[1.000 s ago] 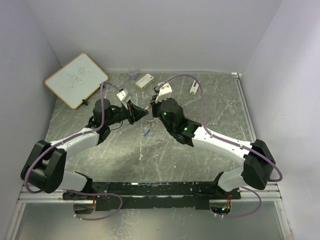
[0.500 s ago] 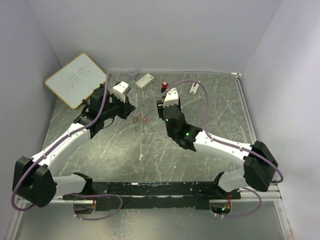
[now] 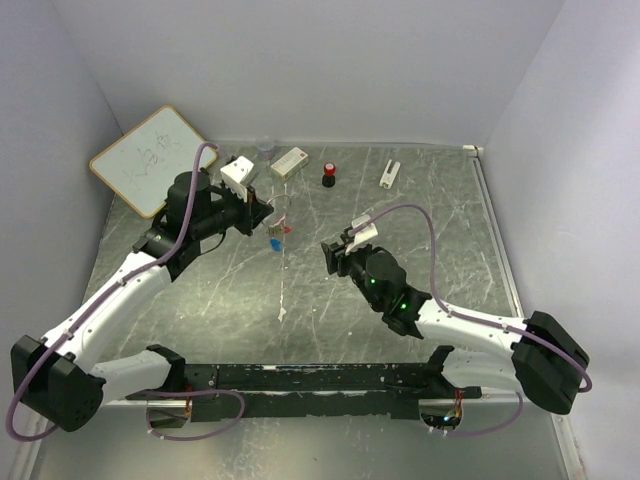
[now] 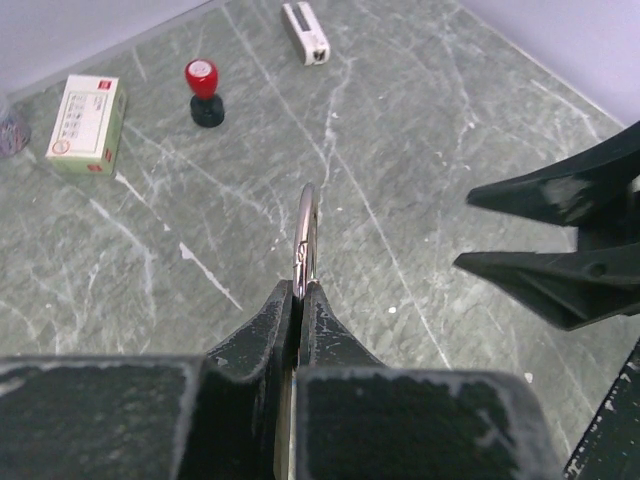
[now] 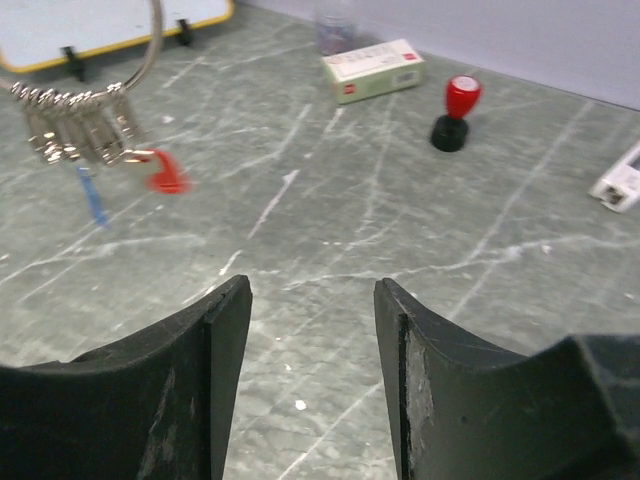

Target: Remove the keys from the keyring

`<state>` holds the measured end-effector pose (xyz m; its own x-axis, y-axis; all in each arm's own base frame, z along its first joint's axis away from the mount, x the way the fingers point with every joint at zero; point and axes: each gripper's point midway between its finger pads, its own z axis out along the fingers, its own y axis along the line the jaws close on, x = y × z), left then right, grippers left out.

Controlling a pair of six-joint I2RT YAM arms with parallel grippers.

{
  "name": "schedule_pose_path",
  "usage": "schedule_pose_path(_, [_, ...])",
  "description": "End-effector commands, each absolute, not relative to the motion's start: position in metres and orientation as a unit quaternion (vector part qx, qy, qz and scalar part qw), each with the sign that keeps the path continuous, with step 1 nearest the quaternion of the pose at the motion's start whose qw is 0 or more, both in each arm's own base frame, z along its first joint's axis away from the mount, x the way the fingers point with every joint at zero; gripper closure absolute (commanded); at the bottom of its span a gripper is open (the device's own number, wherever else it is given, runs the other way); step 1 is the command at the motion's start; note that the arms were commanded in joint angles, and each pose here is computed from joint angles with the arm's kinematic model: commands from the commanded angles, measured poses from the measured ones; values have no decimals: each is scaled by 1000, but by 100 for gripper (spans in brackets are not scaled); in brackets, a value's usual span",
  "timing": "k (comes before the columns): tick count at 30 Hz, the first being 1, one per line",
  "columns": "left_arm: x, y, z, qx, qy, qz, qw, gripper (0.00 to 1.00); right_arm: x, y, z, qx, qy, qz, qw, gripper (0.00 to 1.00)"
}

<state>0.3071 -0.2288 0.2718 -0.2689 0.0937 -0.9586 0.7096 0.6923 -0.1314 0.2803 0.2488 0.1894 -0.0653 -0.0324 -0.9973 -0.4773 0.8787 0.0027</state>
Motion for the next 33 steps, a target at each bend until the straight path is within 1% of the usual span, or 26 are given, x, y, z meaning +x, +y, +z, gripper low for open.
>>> schedule_pose_path(1, [287, -242, 315, 299, 700, -320, 565, 93, 273, 274, 221, -198, 656, 243, 686, 53])
schedule_pose_path(4, [276, -246, 330, 308, 678, -340, 574, 93, 273, 282, 226, -201, 649, 258, 687, 55])
schedule_pose_path(9, [263, -249, 347, 315, 653, -363, 585, 92, 275, 290, 230, -207, 645, 265, 686, 55])
schedule_pose_path(19, [261, -252, 358, 309, 644, -377, 589, 90, 271, 303, 233, -221, 641, 292, 674, 55])
schedule_pose_path(25, [257, -253, 361, 308, 636, -387, 591, 89, 272, 303, 235, -218, 639, 292, 677, 56])
schedule_pose_path(33, [255, -253, 361, 310, 635, -391, 590, 90, 273, 312, 234, -227, 637, 299, 673, 56])
